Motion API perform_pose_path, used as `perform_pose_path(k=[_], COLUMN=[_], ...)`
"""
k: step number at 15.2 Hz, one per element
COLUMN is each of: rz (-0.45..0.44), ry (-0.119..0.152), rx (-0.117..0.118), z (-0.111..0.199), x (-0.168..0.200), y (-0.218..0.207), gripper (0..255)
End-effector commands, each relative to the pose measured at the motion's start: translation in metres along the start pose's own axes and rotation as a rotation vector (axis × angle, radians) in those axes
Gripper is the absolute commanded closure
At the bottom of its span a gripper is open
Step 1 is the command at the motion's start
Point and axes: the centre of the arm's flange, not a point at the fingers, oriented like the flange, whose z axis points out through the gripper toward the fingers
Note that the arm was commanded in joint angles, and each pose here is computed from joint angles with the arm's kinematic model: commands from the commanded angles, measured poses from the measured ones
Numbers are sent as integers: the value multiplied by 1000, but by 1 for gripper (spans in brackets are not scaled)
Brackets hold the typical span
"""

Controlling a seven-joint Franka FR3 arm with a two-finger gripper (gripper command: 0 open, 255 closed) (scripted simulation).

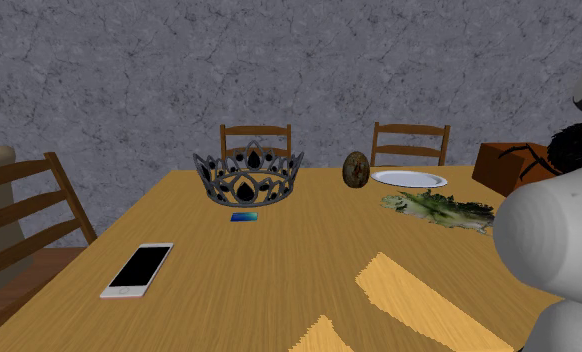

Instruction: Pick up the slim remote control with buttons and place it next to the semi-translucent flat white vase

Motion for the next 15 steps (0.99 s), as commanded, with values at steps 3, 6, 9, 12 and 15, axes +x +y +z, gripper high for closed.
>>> perform_pose_path(k=[3,6,9,12,15], rz=[-2,-2,-2,-2,-2], ry=[-1,-1,-1,-1,-1], rx=[-1,-1,-1,-1,-1], z=[7,22,38,54,70], x=[-15,-15,-15,-15,-15], y=[38,38,38,38,38], gripper=[255,255,255,255,255])
